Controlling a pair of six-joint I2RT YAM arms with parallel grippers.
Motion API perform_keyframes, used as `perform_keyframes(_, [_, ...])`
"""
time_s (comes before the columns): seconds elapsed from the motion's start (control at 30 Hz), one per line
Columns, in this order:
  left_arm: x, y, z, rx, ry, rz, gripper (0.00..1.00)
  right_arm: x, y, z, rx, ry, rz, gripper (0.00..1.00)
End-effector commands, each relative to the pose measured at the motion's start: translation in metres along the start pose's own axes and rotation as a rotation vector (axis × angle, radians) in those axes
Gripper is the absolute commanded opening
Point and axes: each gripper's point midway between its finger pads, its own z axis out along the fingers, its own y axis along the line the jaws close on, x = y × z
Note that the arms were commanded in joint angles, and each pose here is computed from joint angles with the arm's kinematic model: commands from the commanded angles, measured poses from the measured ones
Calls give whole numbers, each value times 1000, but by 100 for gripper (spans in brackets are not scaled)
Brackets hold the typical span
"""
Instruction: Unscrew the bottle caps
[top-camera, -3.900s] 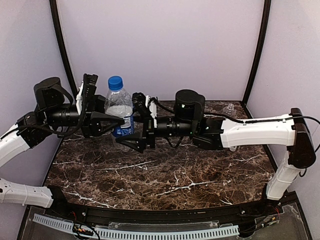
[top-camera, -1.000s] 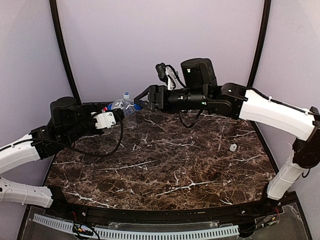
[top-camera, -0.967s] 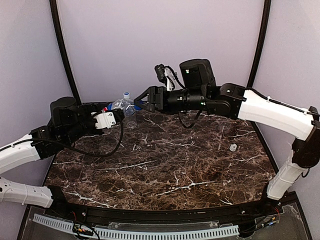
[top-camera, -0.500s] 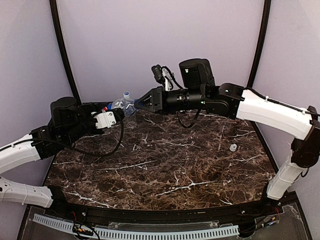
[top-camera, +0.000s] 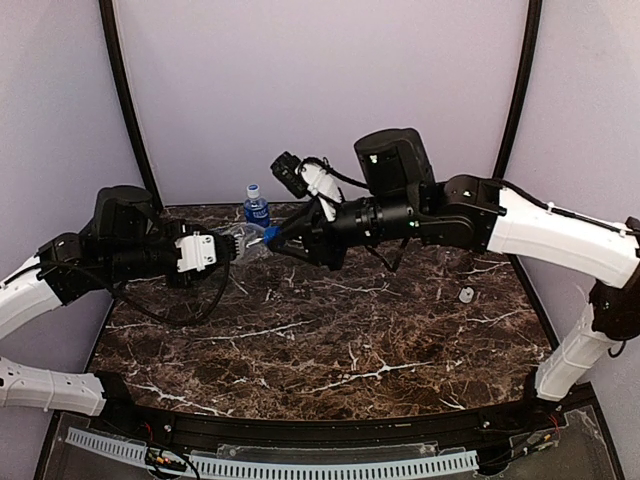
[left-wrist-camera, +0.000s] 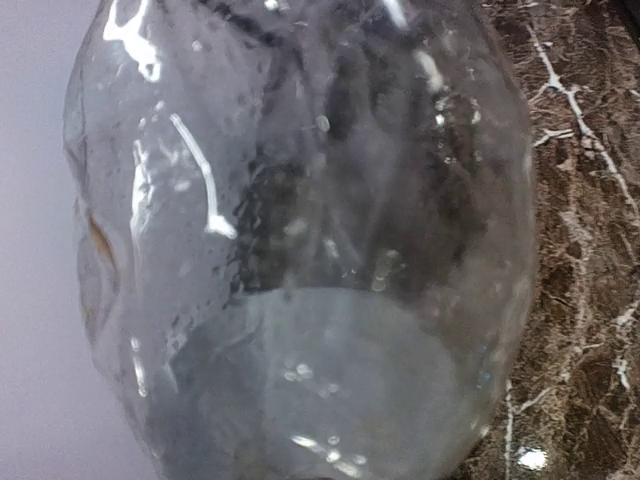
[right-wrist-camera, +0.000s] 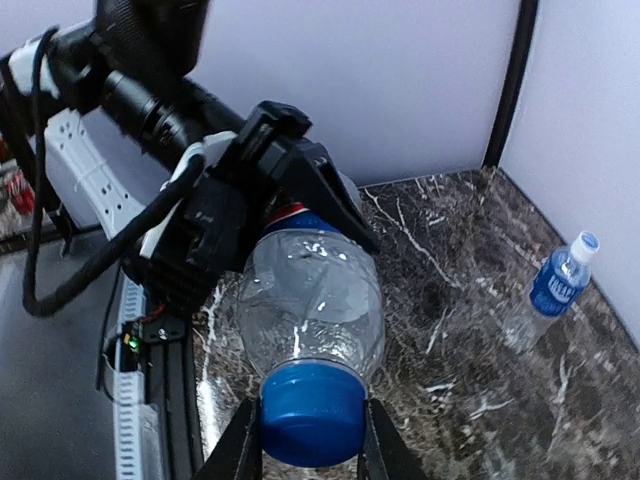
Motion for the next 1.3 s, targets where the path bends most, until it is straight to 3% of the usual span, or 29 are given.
perform_keyframes(0.0, [-43,-74,-30,434,-239,-70,37,9,60,4,-70,-29,-637,0])
perform_keyframes(0.17, [-49,-94,-46,577,-260,-127,37,34,98,5,-62,-4,-1148,0])
perform_keyframes(0.23, [-50,-98,-49,605,-264,-141,37,47,101,10,-26,40,-1395,0])
perform_keyframes(0.33, [-50,-100,-48,618,-260,-161,37,53,99,18,61,87,-1641,0])
perform_keyframes(0.57, [-49,-100,-46,615,-252,-171,37,43,91,18,228,105,-1974,0])
perform_keyframes(0.67, [-49,-99,-45,608,-250,-174,37,40,89,18,262,111,-2018,0])
perform_keyframes(0.73, [-48,-97,-44,598,-247,-174,37,37,91,17,271,96,-1995,0])
perform_keyframes(0.77, [-47,-96,-43,585,-243,-178,37,31,91,15,292,72,-1965,14])
perform_keyframes(0.8, [-47,-94,-42,576,-239,-178,37,25,92,13,316,45,-1929,37])
perform_keyframes(0.9, [-40,-85,-31,496,-201,-185,37,4,91,0,367,-34,-1711,94])
perform_keyframes(0.93, [-37,-82,-28,471,-189,-186,36,-2,89,-6,381,-50,-1635,98])
perform_keyframes(1.13, [-19,-32,0,150,-103,-171,36,10,71,-37,373,-82,-1273,99])
perform_keyframes(1.2, [-16,-17,5,67,-86,-156,36,18,62,-44,278,-70,-1000,99])
perform_keyframes(1.27, [-10,-5,11,-12,-53,-132,35,12,49,-50,140,-80,-600,99])
